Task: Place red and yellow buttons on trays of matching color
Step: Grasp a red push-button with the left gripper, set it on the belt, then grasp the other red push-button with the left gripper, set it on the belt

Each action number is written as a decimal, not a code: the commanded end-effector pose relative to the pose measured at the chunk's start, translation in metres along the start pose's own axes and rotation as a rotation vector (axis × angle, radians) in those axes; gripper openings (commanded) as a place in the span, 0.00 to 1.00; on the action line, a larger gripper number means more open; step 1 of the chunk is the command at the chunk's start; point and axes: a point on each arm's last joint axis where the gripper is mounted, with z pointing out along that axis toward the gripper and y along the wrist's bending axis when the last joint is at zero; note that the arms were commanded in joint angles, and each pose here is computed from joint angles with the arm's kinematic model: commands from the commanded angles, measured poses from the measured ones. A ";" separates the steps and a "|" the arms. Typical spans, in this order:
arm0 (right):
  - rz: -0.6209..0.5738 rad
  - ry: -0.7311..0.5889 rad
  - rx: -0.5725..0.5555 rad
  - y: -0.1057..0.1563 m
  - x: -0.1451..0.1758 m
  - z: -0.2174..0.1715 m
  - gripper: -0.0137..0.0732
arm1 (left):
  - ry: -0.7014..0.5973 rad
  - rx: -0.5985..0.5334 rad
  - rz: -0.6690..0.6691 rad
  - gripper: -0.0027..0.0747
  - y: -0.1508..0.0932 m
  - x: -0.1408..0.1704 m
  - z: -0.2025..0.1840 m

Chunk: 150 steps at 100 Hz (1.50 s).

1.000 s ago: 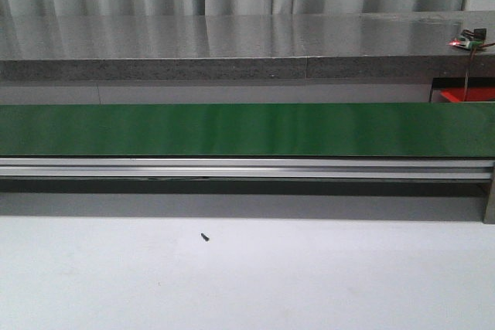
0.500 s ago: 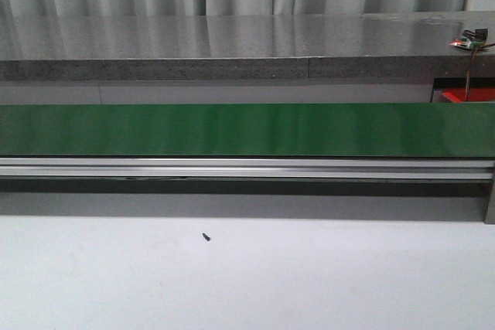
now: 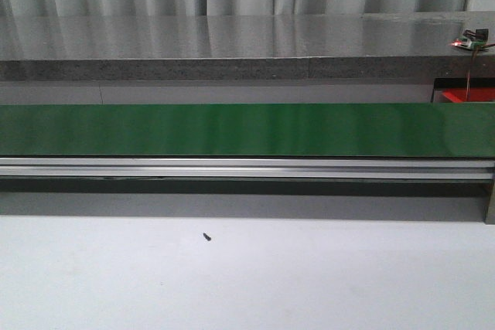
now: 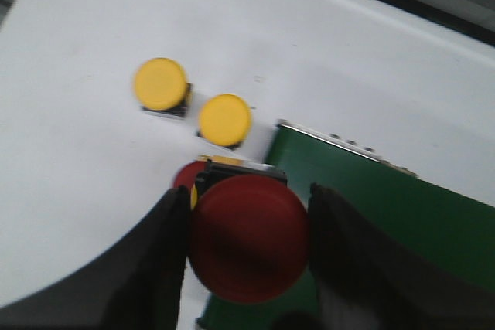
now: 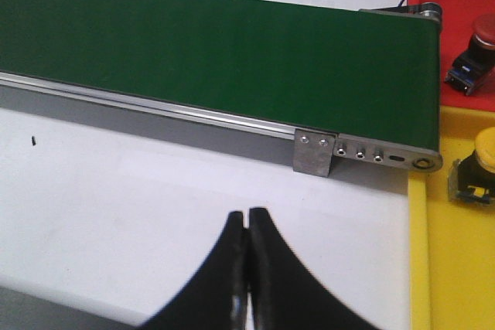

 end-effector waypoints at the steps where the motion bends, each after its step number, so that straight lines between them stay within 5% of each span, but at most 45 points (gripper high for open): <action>1: -0.002 -0.084 0.000 0.001 -0.013 -0.004 0.08 | -0.088 0.048 0.055 0.24 -0.029 -0.001 -0.029; 26: -0.002 -0.085 0.000 0.001 -0.013 -0.004 0.08 | -0.027 0.092 0.125 0.24 -0.065 0.017 0.002; 89: -0.002 -0.085 0.000 0.001 -0.013 -0.004 0.08 | 0.093 0.061 0.130 0.25 -0.060 0.030 0.038; 116: -0.002 -0.085 0.000 0.001 -0.013 -0.004 0.08 | 0.102 0.082 0.124 0.62 -0.063 0.029 0.034; 150: -0.002 -0.085 0.000 0.001 -0.013 -0.004 0.08 | -0.075 0.116 0.137 0.63 -0.066 0.020 -0.015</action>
